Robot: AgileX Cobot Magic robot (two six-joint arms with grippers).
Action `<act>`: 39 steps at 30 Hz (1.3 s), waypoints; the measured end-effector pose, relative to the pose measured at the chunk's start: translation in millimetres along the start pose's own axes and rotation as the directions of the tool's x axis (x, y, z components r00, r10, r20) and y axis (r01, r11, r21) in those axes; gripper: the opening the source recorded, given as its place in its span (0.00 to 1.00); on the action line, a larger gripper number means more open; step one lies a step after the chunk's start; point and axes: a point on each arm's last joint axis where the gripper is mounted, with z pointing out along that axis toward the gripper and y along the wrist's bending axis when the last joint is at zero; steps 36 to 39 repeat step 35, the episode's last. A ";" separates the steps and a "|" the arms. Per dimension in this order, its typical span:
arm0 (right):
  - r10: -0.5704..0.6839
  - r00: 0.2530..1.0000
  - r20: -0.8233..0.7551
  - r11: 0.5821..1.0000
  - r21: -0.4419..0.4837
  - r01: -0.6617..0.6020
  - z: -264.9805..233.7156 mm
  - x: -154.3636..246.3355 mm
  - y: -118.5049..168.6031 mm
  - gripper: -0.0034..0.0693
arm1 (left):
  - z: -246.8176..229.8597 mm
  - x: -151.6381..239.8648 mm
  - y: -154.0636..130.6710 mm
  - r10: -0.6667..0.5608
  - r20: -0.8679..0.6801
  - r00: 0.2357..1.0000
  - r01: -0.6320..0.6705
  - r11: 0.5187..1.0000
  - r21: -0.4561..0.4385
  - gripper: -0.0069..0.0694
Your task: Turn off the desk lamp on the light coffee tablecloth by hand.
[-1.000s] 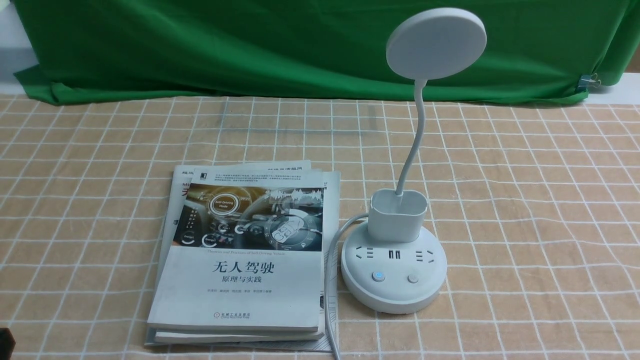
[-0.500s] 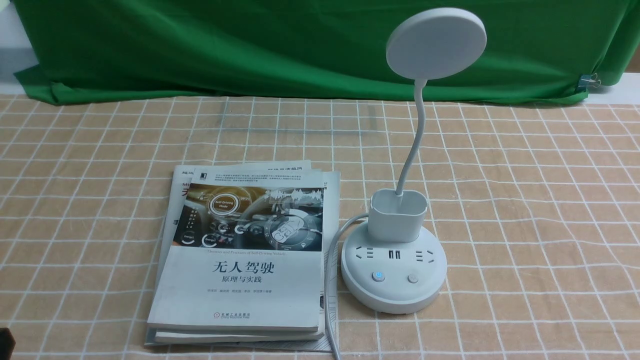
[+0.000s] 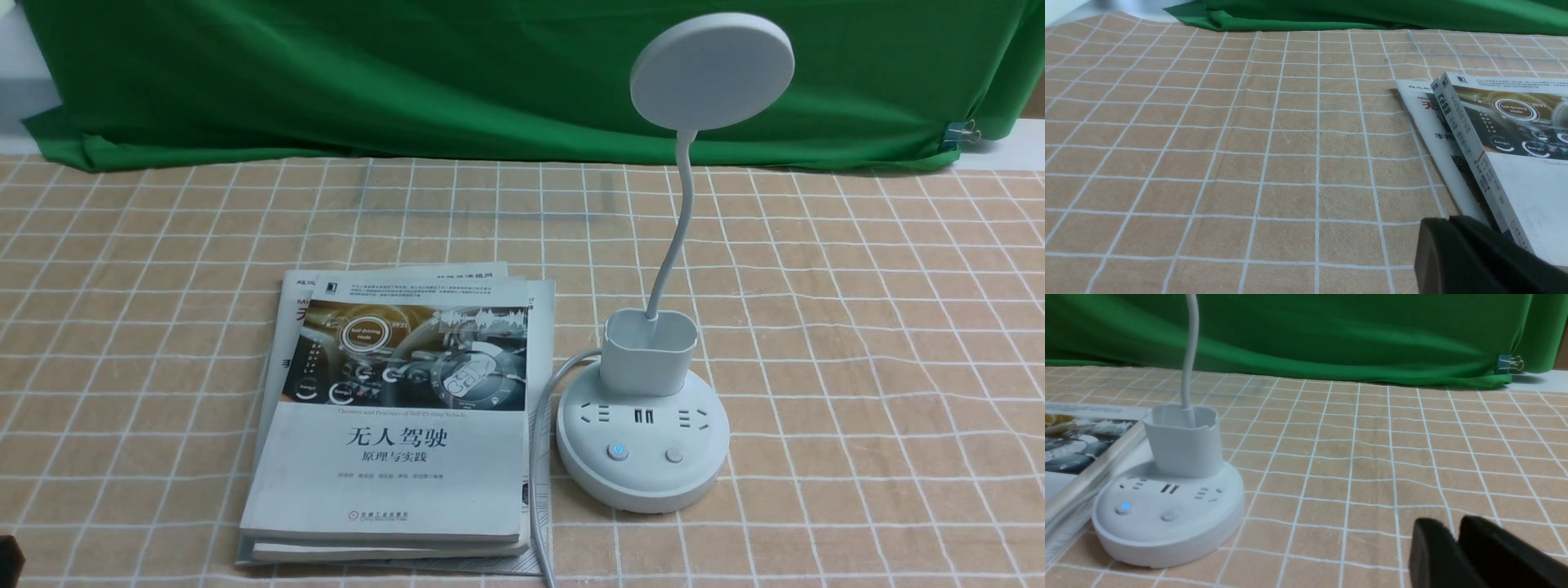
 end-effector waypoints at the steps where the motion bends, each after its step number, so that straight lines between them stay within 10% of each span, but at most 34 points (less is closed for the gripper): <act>1: 0.000 1.000 0.000 1.000 0.000 0.000 0.0 0.0 0.0 0.21 | 0.0 0.0 0.0 0.000 0.000 1.000 0.000 1.000 0.000 0.10; 39: 0.000 1.000 -0.002 1.000 0.000 0.000 0.0 0.2 0.0 0.32 | 0.0 0.0 0.0 0.001 0.000 1.000 -0.001 1.000 0.000 0.10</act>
